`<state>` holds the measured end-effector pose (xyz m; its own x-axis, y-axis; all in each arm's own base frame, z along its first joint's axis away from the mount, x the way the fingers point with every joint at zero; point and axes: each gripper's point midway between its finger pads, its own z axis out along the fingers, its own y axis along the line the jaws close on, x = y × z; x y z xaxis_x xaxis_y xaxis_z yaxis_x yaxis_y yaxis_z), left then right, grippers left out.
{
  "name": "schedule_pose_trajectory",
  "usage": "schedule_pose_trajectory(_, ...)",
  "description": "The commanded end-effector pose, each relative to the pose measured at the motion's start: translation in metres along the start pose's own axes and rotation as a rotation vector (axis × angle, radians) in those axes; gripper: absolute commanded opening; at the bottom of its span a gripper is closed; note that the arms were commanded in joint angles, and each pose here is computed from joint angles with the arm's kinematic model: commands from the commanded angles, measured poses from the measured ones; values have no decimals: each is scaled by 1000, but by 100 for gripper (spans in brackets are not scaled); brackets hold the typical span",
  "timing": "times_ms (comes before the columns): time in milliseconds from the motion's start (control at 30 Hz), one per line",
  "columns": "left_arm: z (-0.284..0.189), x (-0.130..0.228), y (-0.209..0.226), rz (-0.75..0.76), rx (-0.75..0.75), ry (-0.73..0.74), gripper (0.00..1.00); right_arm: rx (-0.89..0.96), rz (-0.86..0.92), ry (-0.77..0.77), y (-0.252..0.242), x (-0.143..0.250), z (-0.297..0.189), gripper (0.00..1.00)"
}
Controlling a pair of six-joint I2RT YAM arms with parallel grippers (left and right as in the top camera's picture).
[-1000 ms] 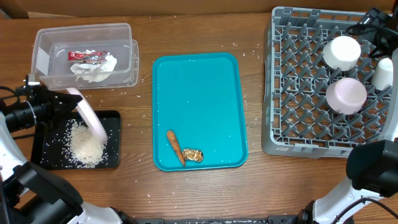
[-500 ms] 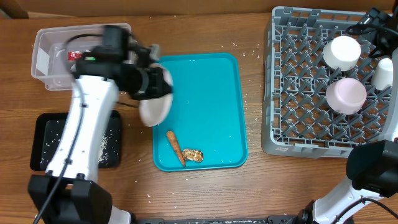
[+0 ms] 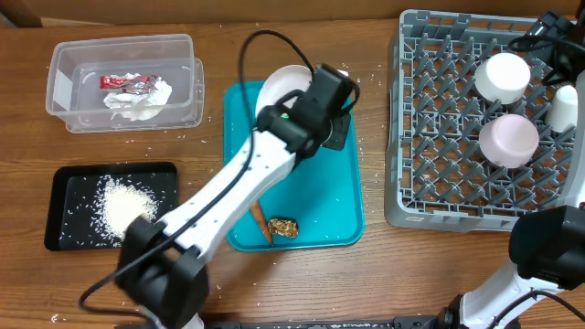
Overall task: Sort waste into correct bins and load items into the dishwasher
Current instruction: 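Carry the empty plate back onto the teal tray and open the left gripper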
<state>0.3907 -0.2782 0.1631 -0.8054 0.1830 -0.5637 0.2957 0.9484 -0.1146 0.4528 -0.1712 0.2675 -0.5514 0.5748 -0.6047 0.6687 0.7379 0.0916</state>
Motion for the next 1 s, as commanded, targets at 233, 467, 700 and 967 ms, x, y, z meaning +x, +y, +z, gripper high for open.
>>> schedule_pose_trajectory(233,52,31,17,-7,-105,115,13,-2,8,-17,2,-4,-4,100)
schedule_pose_trajectory(467,37,23,19,-12,-112,124,64,-2,8,-17,2,-4,-4,100)
schedule_pose_trajectory(700,-53,-53,57,-137,-129,-14,82,-2,8,-17,2,-4,-4,100)
schedule_pose_trajectory(967,-108,-57,215,-569,-292,-57,100,-2,8,-17,2,-4,-4,100)
